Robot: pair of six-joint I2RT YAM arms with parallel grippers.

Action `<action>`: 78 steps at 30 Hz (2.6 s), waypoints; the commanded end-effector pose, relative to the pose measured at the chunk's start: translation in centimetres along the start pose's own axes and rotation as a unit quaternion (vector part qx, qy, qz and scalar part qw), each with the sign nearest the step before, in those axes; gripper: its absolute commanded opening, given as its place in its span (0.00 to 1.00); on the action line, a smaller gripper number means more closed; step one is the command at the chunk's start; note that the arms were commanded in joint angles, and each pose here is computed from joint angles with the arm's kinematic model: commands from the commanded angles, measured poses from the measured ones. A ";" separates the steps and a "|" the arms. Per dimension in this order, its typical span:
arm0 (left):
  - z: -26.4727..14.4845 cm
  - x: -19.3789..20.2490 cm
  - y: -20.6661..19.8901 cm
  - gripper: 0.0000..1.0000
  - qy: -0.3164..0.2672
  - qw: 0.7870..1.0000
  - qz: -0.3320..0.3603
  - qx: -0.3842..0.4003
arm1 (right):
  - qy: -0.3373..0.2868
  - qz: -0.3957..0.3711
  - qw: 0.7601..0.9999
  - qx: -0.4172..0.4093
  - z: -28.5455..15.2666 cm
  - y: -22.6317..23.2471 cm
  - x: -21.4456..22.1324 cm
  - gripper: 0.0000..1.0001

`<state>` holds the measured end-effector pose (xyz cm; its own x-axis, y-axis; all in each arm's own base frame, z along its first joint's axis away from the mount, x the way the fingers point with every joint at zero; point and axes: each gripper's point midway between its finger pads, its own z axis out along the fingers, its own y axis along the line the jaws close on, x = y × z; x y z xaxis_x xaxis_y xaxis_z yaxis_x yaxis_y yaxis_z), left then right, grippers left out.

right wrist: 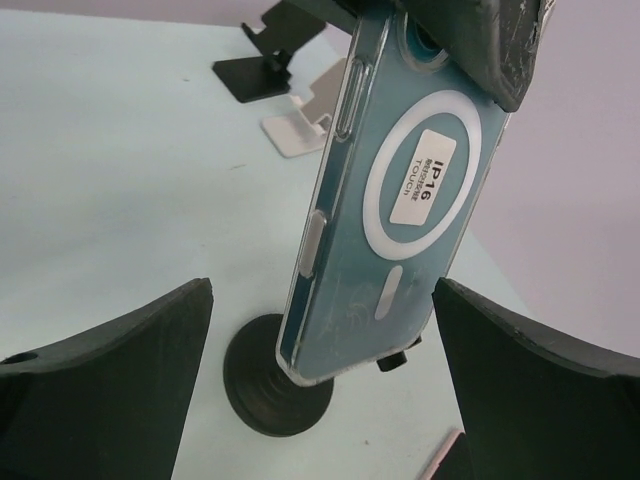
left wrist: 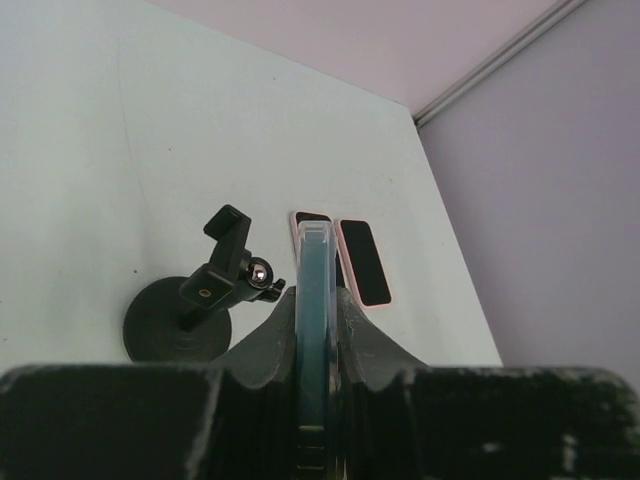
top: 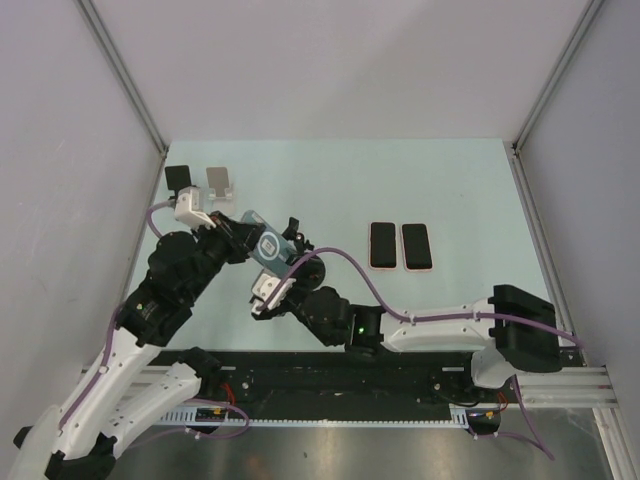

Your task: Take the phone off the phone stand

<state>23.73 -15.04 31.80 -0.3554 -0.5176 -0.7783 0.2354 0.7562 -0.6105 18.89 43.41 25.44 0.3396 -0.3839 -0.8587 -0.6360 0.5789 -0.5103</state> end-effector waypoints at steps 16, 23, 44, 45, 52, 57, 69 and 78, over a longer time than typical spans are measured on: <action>-1.0 -1.8 -4.0 0.07 -0.011 0.996 -0.052 0.075 | -0.021 -0.064 0.952 0.297 -0.8 -5.1 -2.1 0.32; -1.3 -2.7 -4.2 0.50 -0.024 0.996 -0.035 0.077 | -0.013 -0.069 0.951 0.300 -1.1 -4.8 -2.0 0.00; -6.9 -9.2 -3.5 1.00 -0.171 0.966 0.183 0.069 | 0.022 -0.046 0.940 0.338 -4.5 -9.0 -2.9 0.00; -6.7 -9.0 -3.1 1.00 -0.170 0.964 0.193 0.062 | 0.027 -0.047 0.940 0.338 -4.6 -9.2 -2.8 0.00; -6.6 -8.2 -1.1 1.00 -0.174 0.960 0.216 0.033 | 0.056 -0.009 0.932 0.358 -6.5 -13.2 -2.0 0.00; -5.4 -6.7 0.2 1.00 -0.157 0.962 0.225 0.018 | 0.069 0.065 0.925 0.369 -8.5 -17.8 -0.7 0.00; -3.0 -3.9 2.0 1.00 -0.120 0.962 0.246 0.003 | 0.132 0.364 0.878 0.281 -14.2 -27.2 11.3 0.00; -2.3 -2.6 3.4 1.00 -0.105 0.960 0.261 -0.009 | 0.264 0.465 0.776 0.334 -19.9 -28.5 22.8 0.00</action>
<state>23.04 -10.54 31.83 -0.0404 -0.1613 -0.9861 0.3221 0.9321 -0.1657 32.04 3.71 24.30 -0.3893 0.1762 -0.9041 0.1147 0.9832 0.1422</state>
